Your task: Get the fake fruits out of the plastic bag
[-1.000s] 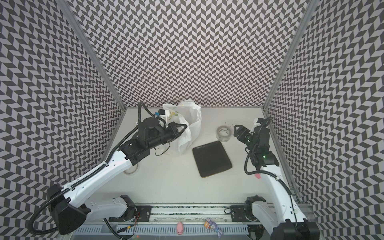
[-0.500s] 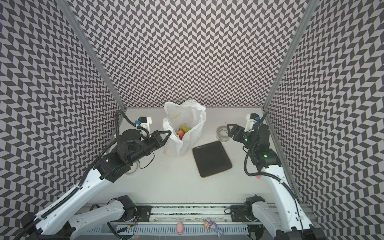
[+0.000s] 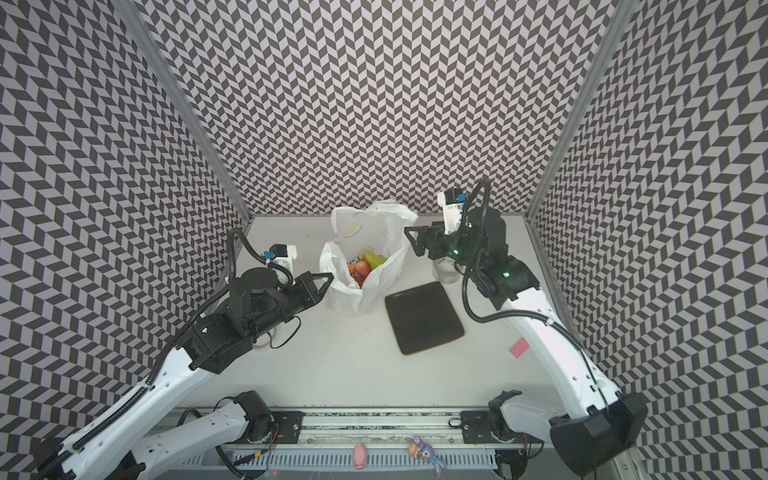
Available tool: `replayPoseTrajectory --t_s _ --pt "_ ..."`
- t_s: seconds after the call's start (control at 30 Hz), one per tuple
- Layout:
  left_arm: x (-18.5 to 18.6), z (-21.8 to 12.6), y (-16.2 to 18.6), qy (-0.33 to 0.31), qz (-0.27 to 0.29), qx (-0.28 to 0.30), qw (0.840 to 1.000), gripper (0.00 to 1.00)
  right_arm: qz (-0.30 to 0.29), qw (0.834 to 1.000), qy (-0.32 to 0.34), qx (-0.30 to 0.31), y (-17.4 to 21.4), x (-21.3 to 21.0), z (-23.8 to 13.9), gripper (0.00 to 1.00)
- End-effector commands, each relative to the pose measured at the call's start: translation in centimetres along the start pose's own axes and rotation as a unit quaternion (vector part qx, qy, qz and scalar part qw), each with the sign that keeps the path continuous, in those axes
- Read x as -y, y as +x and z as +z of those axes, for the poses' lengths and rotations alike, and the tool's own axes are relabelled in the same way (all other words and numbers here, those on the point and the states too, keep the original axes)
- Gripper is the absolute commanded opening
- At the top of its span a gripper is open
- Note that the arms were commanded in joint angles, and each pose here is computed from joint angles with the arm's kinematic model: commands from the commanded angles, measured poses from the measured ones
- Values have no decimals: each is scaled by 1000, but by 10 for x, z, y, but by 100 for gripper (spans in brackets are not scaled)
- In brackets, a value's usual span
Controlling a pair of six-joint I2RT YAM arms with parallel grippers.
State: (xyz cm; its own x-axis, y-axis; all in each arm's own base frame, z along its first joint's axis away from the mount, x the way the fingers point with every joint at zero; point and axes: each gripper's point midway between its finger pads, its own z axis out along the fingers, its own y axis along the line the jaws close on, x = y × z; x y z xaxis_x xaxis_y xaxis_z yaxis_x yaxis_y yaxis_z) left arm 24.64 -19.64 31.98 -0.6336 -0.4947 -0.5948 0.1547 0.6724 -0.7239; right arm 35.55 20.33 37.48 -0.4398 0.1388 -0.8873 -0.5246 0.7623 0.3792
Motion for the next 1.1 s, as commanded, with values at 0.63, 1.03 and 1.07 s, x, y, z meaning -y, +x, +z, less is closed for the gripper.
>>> replayPoseTrajectory --t_s 0.63,1.03,1.07 --pt "-82 11 -108 -167 -36 112 979 0 88 988 -101 76 -31 -18 105 0" --pt "-14 16 -277 -139 80 256 953 0 94 957 -145 232 -165 -38 144 0" --pt "-9 12 -282 -135 83 267 951 0 94 954 -152 242 -172 -40 143 0"
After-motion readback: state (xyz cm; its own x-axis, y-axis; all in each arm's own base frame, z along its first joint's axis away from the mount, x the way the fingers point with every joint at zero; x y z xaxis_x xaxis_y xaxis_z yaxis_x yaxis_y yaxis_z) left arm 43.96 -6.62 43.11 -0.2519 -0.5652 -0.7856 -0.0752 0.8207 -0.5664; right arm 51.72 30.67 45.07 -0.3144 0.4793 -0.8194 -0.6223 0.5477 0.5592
